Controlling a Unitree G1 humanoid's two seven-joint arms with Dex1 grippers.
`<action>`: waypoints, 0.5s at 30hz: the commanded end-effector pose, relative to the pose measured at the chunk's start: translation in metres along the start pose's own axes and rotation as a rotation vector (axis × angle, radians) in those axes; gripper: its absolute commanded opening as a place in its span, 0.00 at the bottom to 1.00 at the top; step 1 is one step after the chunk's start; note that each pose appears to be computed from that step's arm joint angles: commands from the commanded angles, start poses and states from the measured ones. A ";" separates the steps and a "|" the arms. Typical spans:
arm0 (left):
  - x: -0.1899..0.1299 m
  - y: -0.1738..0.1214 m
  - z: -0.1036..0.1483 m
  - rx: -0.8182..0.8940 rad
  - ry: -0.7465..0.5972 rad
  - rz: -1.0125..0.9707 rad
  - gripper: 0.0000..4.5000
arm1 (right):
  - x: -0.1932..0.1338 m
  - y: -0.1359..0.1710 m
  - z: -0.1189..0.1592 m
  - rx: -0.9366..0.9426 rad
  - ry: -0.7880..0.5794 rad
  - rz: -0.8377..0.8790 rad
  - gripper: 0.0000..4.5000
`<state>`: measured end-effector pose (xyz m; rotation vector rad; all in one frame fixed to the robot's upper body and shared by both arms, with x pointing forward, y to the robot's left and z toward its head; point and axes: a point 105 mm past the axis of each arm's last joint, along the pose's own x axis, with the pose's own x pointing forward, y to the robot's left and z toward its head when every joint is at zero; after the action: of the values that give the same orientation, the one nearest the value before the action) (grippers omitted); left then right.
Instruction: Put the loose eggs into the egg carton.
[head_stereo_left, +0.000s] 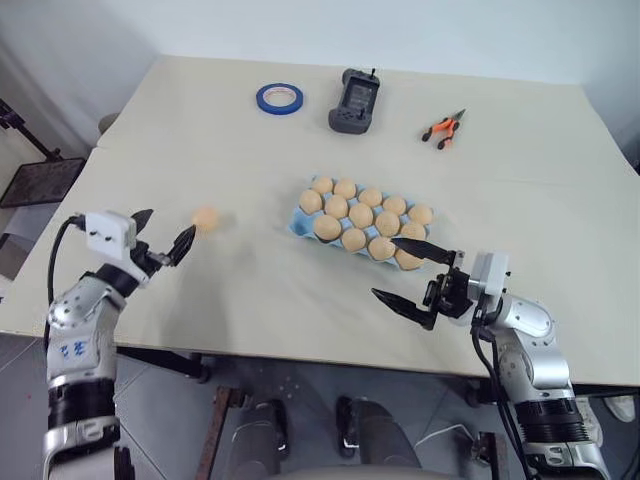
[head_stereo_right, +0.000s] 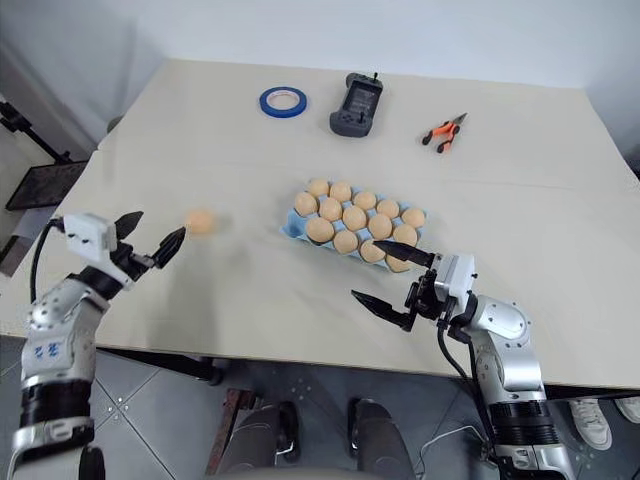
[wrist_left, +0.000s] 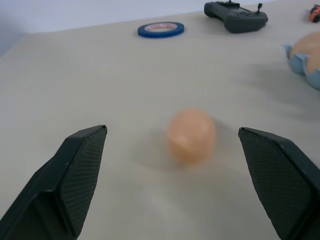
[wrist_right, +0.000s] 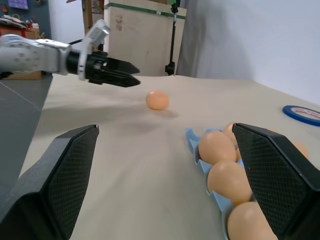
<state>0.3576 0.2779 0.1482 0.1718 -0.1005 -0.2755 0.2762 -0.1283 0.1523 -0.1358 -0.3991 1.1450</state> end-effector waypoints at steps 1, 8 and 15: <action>0.017 0.008 0.003 0.035 0.007 0.032 1.00 | -0.001 0.002 0.004 -0.006 -0.021 0.016 1.00; 0.048 -0.014 -0.016 -0.034 0.087 -0.078 1.00 | 0.006 0.004 0.003 -0.003 -0.035 0.024 1.00; 0.054 -0.009 -0.024 -0.025 0.113 -0.055 0.85 | 0.007 0.007 0.003 0.000 -0.039 0.022 1.00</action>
<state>0.4083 0.2549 0.1148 0.1330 0.0631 -0.3274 0.2752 -0.1199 0.1462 -0.1036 -0.3908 1.1673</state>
